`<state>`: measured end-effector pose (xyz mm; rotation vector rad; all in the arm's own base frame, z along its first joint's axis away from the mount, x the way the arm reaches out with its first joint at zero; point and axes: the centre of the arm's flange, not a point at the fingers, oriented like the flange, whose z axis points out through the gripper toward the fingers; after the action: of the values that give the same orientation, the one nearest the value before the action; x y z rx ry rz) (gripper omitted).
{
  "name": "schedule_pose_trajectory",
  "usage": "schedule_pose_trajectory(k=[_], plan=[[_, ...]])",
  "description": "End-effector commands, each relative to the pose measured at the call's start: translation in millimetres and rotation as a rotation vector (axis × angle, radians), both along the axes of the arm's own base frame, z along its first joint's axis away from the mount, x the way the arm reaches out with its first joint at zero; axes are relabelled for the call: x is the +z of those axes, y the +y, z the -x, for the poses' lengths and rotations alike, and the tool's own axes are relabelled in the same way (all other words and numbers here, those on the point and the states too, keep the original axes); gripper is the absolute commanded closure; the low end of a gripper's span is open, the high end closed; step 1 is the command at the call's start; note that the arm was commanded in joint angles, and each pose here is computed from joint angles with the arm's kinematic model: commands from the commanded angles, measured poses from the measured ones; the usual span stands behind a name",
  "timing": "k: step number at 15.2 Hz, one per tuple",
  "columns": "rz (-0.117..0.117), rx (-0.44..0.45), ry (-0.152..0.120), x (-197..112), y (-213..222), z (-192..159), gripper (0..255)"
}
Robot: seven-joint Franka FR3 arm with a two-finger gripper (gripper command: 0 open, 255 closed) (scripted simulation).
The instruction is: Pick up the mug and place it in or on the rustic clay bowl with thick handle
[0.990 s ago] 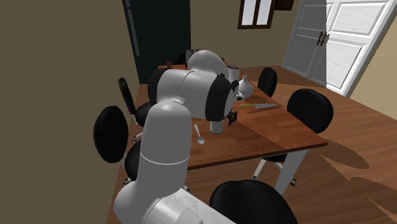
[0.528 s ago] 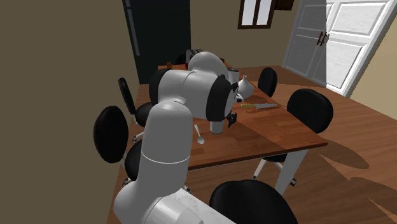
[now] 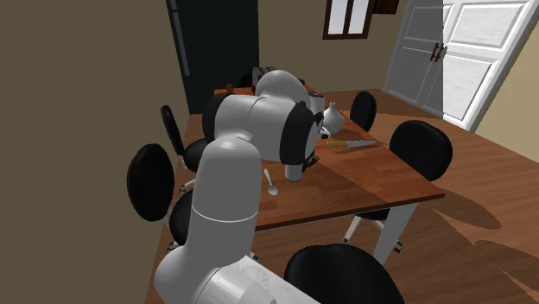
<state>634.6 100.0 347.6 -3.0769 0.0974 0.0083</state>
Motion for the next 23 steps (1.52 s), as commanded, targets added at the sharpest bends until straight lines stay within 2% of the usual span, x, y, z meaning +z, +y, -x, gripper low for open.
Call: schedule_pose_trajectory(k=[1,4,23], plan=[[0.000,0.000,0.000,0,0,0,255],[0.000,0.000,0.000,0,0,0,255],[0.000,0.000,0.000,100,0,0,255]])
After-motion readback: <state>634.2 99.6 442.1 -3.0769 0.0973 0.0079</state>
